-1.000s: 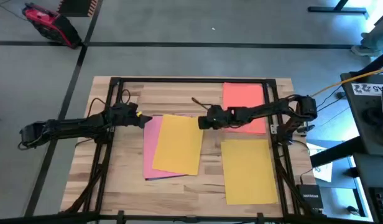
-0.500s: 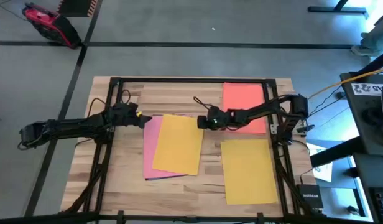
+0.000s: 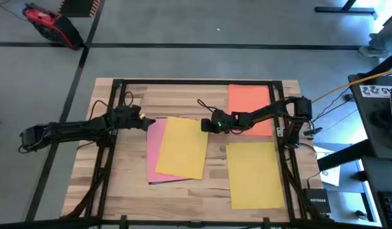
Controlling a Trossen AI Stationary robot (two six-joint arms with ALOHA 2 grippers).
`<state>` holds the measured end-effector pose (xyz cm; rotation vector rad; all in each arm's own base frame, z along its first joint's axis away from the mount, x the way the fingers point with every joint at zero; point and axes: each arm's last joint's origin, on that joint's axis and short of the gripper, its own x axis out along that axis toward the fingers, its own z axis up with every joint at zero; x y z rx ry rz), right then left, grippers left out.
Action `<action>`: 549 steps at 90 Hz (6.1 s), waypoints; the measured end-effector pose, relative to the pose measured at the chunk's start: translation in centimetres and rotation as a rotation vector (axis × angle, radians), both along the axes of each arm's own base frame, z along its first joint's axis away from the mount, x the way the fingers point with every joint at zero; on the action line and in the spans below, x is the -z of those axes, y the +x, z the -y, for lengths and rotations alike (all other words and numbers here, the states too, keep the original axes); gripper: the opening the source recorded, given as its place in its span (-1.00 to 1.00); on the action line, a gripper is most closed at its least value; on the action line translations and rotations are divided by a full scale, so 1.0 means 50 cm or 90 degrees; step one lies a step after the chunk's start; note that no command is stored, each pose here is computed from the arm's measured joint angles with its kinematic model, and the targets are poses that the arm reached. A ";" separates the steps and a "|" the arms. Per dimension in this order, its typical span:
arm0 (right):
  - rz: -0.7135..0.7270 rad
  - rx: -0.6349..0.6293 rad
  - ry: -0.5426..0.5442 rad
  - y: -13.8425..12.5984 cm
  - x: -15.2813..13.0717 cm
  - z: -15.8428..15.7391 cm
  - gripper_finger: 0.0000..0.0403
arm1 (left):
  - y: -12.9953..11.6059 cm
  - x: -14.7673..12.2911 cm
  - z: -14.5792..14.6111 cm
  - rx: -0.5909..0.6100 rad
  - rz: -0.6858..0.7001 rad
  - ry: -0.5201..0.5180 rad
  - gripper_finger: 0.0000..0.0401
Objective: Organize paper
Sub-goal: Put all of the yellow paper at the bottom right of the table, then move the papers, then put all of the pink paper at the upper middle of the table
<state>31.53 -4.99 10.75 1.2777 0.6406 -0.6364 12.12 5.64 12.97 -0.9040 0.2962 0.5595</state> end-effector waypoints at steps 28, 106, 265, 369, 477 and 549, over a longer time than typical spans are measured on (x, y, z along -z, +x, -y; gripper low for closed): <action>-0.050 -0.140 0.035 -0.074 -0.111 -0.020 -1.00 | -0.001 0.002 0.000 0.000 -0.008 -0.003 -1.00; -0.371 -0.158 0.089 -0.311 -0.225 -0.147 -1.00 | -0.003 0.005 0.000 -0.010 -0.018 -0.004 -1.00; -0.441 -0.183 0.034 -0.339 -0.221 -0.192 -0.94 | -0.002 0.005 0.002 0.002 -0.010 -0.022 -1.00; -0.121 -0.429 -0.244 0.149 -0.011 -0.074 -1.00 | 0.032 -0.061 0.041 0.370 -0.026 0.185 -1.00; 0.032 -0.257 -0.161 0.315 -0.103 0.124 -0.47 | -0.003 -0.020 0.070 0.254 -0.210 0.021 -1.00; 0.026 -0.203 -0.072 0.334 -0.018 0.119 -0.34 | -0.009 -0.002 0.069 0.251 -0.279 0.028 -1.00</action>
